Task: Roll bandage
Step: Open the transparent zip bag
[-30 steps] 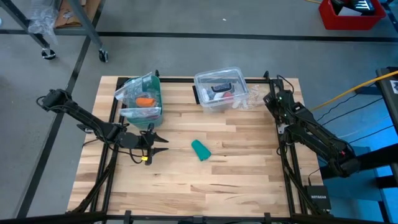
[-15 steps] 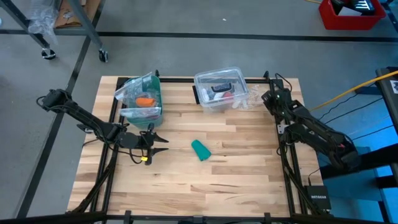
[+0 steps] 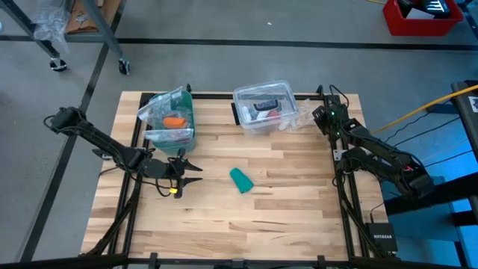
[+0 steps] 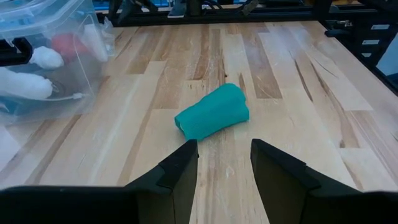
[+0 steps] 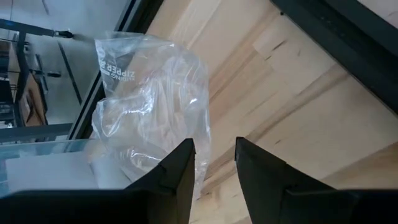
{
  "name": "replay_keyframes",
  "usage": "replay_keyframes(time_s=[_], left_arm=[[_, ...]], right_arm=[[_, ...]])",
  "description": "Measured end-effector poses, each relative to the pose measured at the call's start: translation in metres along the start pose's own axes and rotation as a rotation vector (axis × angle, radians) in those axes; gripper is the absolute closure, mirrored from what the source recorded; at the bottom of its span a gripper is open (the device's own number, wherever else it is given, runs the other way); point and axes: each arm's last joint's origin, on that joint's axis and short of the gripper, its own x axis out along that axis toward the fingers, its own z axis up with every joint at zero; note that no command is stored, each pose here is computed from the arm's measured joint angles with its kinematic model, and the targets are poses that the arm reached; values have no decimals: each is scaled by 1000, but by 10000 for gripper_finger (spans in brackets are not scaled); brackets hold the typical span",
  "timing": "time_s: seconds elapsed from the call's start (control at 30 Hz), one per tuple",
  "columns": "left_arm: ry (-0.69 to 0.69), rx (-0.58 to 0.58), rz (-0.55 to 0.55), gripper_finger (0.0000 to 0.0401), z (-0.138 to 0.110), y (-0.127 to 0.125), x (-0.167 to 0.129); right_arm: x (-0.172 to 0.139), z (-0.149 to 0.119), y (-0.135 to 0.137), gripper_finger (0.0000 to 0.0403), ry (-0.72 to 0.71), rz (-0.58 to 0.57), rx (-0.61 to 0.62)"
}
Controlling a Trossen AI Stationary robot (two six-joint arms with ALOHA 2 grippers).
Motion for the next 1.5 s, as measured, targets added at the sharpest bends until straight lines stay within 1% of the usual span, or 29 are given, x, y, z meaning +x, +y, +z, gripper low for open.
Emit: replay_keyframes(time_s=[0.3, 0.5, 0.63, 0.8, 0.93, 1.17, 1.27, 1.4, 1.5], left_arm=[[0, 3, 0, 260, 0, 0, 0], [0, 4, 0, 260, 0, 0, 0], [0, 4, 0, 260, 0, 0, 0], [0, 4, 0, 260, 0, 0, 0], [-1, 4, 0, 260, 0, 0, 0], [0, 4, 0, 260, 0, 0, 0], [0, 4, 0, 260, 0, 0, 0], [0, 4, 0, 260, 0, 0, 0], [0, 4, 0, 260, 0, 0, 0]], right_arm=[[0, -1, 1, 283, 26, 15, -3], [0, 1, 0, 283, -30, -5, -4], [3, 1, 1, 283, -35, -10, -4], [8, 1, 3, 283, -32, -4, -6], [14, -3, 7, 283, -35, 12, -33], [31, -11, 7, 283, -25, -24, -42], [35, -14, 9, 283, -48, -45, -52], [39, -17, 16, 292, -62, 17, -47], [38, -16, 24, 328, -67, 101, -38]])
